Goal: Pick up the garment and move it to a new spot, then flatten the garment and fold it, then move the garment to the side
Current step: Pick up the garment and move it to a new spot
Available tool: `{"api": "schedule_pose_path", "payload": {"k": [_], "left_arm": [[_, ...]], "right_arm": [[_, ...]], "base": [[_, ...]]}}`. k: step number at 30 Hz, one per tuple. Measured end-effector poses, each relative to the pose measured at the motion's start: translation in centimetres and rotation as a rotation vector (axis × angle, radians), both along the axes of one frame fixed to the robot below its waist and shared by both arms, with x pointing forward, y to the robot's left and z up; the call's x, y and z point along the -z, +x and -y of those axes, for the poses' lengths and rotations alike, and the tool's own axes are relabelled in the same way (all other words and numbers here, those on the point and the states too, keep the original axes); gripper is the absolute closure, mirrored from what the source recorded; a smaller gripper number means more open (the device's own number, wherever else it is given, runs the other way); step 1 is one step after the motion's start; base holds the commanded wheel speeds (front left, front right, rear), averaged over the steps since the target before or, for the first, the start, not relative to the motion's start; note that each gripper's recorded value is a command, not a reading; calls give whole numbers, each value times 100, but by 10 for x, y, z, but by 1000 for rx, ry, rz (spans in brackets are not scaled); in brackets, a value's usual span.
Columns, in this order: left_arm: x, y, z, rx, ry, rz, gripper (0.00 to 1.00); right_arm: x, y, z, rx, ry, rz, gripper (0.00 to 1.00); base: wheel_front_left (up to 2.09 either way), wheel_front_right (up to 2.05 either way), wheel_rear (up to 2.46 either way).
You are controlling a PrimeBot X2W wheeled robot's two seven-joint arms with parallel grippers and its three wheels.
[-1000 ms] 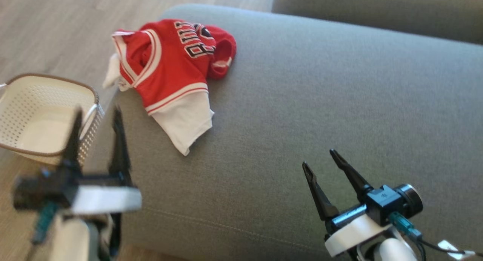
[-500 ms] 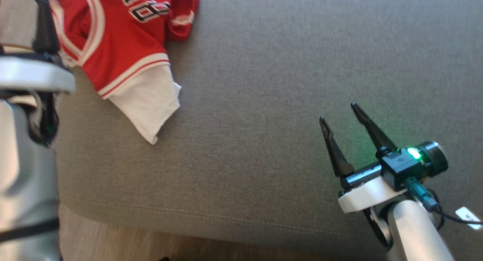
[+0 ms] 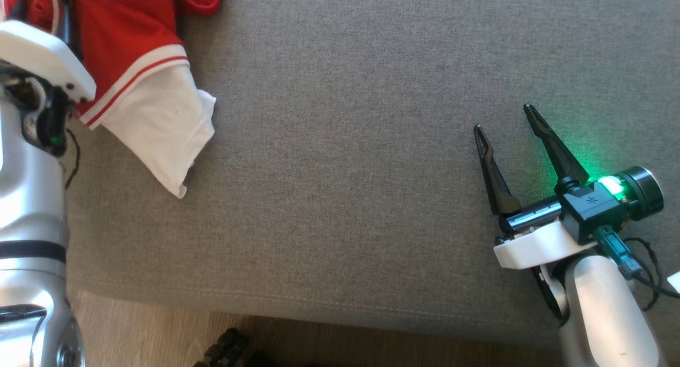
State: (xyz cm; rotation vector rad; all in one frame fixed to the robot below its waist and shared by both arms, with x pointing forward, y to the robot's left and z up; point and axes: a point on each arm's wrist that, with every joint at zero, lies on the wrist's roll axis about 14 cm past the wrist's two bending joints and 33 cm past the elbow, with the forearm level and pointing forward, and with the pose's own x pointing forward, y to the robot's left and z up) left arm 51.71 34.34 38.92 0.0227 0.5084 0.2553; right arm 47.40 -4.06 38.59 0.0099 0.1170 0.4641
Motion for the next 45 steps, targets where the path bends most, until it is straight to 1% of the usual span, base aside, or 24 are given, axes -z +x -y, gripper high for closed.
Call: {"api": "schedule_pose_path", "payload": {"k": [4, 5, 6, 7, 8, 11, 13, 16, 20, 26, 29, 30, 33, 36, 37, 38, 39, 45], "left_arm": [[19, -12, 1, -22, -33, -48, 0], [21, -13, 2, -22, -33, -51, 4], [23, -15, 2, -25, -38, -50, 40], [25, -17, 3, -29, -46, -53, 67], [26, -18, 5, -30, -54, -55, 100], [24, -19, 11, -40, -85, -30, 100], [14, -15, 9, -47, -89, 15, 100], [-11, -7, 9, -53, -97, 126, 100], [-54, 5, 11, -24, -83, 283, 100], [-137, 21, 22, 105, 14, 490, 100], [-179, 28, 38, 179, 45, 596, 100], [-179, 28, 38, 179, 45, 596, 100], [-216, 37, 62, 258, 54, 684, 100], [-251, 44, 95, 346, 46, 765, 100], [-260, 46, 108, 381, 42, 787, 100], [-278, 49, 137, 453, 37, 824, 100], [-278, 49, 137, 453, 37, 824, 100], [-329, 51, 225, 651, -6, 946, 100]], "right_arm": [[0, 1, 0, 1, 2, 2, 0], [0, 1, 0, 1, 3, 2, 0], [0, 1, 0, 2, 3, 3, 0], [0, 2, 0, 2, 3, 4, 0], [-1, 2, 0, 1, 4, 6, 0], [-4, 1, -2, -3, 7, 11, 0], [-8, 1, -4, -8, 9, 17, 0], [-16, -1, -6, -11, 24, 26, 0], [-32, -3, -5, -6, 39, 53, 0], [-61, -10, -6, -6, 79, 95, 0], [-74, -16, -3, 1, 98, 111, 0], [-74, -16, -3, 1, 98, 111, 0], [-83, -20, 7, 28, 110, 122, 0], [-91, -24, 23, 72, 120, 133, 0], [-94, -25, 29, 90, 125, 135, 0], [-98, -28, 43, 130, 145, 136, 0], [-98, -28, 43, 130, 145, 136, 0], [-116, -35, 83, 242, 176, 167, 0]], "base": [[0, 0, 0], [0, 0, 0], [0, 0, 0], [0, 0, 0], [0, 0, 0], [0, 0, 0], [0, 0, 0], [0, 0, 0], [0, 0, 0], [0, 0, 0], [0, 0, 0], [0, 0, 0], [0, 0, 0], [0, 0, 0], [0, 0, 0], [0, 0, 0], [0, 0, 0], [0, 0, 0]]}}
